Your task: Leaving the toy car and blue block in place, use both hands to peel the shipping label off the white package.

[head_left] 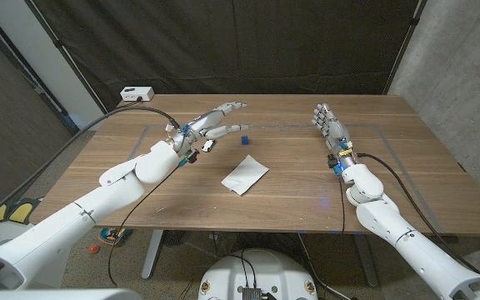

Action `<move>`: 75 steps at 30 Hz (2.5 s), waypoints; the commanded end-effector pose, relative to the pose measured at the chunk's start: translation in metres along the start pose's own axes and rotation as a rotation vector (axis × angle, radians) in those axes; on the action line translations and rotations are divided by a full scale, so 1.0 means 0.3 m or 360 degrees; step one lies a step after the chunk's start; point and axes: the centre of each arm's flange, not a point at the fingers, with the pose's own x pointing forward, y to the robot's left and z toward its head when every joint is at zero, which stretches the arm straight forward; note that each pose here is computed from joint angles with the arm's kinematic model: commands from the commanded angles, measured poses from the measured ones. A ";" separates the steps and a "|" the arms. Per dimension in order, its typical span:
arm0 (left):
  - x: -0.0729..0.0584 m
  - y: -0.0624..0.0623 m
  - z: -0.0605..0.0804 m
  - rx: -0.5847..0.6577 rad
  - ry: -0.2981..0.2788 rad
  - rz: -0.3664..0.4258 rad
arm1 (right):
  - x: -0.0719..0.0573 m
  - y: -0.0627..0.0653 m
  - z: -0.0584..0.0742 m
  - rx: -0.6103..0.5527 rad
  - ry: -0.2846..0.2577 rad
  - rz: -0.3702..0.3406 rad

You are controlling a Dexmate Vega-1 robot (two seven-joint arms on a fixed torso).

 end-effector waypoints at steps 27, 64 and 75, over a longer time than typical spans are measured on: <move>-0.015 -0.022 0.166 0.0646 0.0373 -0.0711 | -0.051 -0.004 -0.061 0.0064 -0.0041 -0.0012; 0.024 -0.153 0.161 0.1028 0.0604 -0.1112 | -0.033 0.006 -0.110 0.0102 -0.0044 -0.0009; 0.018 -0.201 0.140 0.1052 0.0532 -0.1051 | -0.035 0.001 -0.113 0.0102 -0.0037 -0.0008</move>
